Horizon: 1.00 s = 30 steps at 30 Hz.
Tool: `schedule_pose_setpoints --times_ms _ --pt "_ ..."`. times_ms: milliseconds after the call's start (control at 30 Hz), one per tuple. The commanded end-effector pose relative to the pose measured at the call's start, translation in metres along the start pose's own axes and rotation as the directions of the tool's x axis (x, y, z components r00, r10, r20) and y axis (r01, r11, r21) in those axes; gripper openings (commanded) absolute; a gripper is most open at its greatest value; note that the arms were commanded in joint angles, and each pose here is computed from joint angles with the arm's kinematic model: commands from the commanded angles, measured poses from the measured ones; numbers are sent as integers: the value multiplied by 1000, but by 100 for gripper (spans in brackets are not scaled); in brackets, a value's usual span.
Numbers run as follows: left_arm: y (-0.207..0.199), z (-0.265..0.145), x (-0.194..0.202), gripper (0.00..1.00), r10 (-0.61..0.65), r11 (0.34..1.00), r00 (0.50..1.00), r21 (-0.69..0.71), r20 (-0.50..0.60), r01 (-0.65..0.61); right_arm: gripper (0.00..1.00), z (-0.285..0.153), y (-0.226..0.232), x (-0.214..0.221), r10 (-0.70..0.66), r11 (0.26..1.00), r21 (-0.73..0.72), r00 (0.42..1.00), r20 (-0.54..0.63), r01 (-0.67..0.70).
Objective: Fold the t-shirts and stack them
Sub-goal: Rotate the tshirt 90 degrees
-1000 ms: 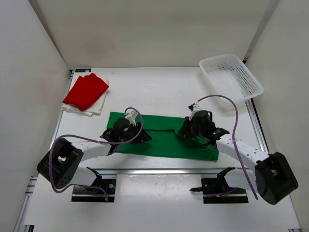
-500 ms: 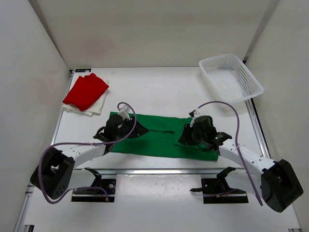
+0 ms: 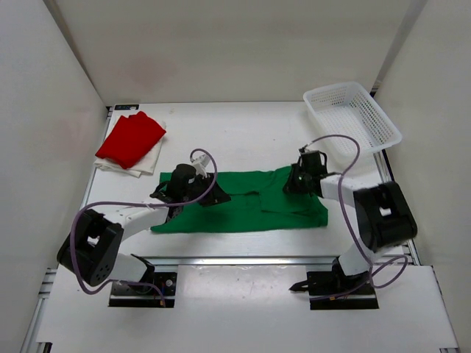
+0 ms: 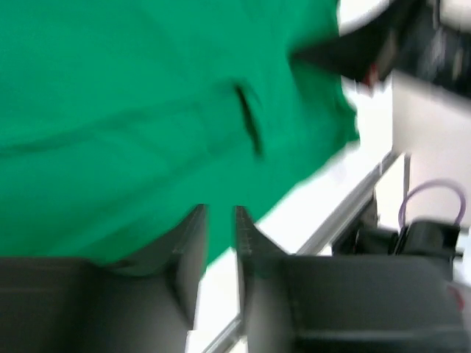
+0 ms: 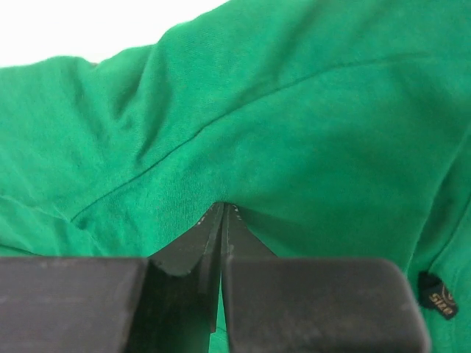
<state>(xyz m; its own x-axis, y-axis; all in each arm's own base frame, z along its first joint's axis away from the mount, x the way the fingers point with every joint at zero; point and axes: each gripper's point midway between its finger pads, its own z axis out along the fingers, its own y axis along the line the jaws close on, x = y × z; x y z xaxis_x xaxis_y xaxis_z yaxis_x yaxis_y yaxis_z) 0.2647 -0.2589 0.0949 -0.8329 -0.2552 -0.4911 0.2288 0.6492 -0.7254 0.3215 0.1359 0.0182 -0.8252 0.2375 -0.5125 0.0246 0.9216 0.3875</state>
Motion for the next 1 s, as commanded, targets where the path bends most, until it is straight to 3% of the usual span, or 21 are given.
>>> schedule_pose_setpoints --times_ms 0,33,67,100,167,200,233,267,300,367,433,500,667,733,800,833,867,933,967 --pt "-27 -4 7 26 112 992 991 57 -68 -109 0 36 8 -4 -46 999 -18 997 -66 45" --pt "-27 -7 7 16 126 991 990 47 -63 -123 0 48 10 -17 -52 998 -26 996 -78 50" --pt "-22 -10 9 13 114 993 991 37 -68 -112 0 57 23 -42 -60 997 -47 997 -46 58" --pt "-21 -11 8 8 107 994 992 34 -64 -105 0 71 18 -38 -80 997 -31 992 -100 78" --pt "-16 -16 8 7 106 994 992 18 -66 -105 1 86 49 -99 -135 988 -75 990 -29 132" --pt "-16 -17 10 6 117 993 990 20 -73 -116 0 105 45 -97 -157 986 -64 985 -70 153" --pt "-10 -19 13 6 121 993 988 2 -92 -122 0 121 58 -125 -184 981 -79 980 -69 178" --pt "-7 -21 17 6 107 994 987 -2 -123 -108 0 112 94 -170 -234 963 -138 972 -10 230" --pt "-6 -23 23 4 94 996 984 6 -151 -95 0 143 90 -157 -249 962 -136 966 -76 237" --pt "3 -27 26 1 80 996 985 -16 -150 -84 1 146 145 -221 -323 929 -178 945 45 325" --pt "11 -33 25 0 83 994 988 -57 -132 -91 7 104 186 -259 -287 908 -267 943 166 324" --pt "14 -37 26 0 83 993 988 -69 -127 -92 13 68 201 -261 -291 884 -324 939 182 337" --pt "26 -49 18 0 56 994 995 -89 -77 -62 17 -13 228 -241 -417 862 -228 889 189 452" --pt "20 -55 9 0 71 995 996 -70 -52 -75 12 -22 222 -208 -441 859 -244 892 96 451" --pt "18 -61 -1 0 81 995 996 -55 -36 -82 8 -64 240 -170 -483 827 -251 864 143 503" --pt "15 -64 -2 0 82 996 996 -35 -38 -83 9 -37 219 -133 -485 835 -231 866 123 500" --pt "9 -68 -3 0 95 995 995 -7 -38 -96 8 -77 229 -129 -444 834 -262 872 207 486" --pt "14 -76 -14 1 77 997 997 -14 10 -77 10 -80 196 -75 -291 872 -350 938 191 342" --pt "15 -78 -16 2 77 997 997 -12 18 -77 11 -81 195 -61 -268 863 -387 944 193 324"
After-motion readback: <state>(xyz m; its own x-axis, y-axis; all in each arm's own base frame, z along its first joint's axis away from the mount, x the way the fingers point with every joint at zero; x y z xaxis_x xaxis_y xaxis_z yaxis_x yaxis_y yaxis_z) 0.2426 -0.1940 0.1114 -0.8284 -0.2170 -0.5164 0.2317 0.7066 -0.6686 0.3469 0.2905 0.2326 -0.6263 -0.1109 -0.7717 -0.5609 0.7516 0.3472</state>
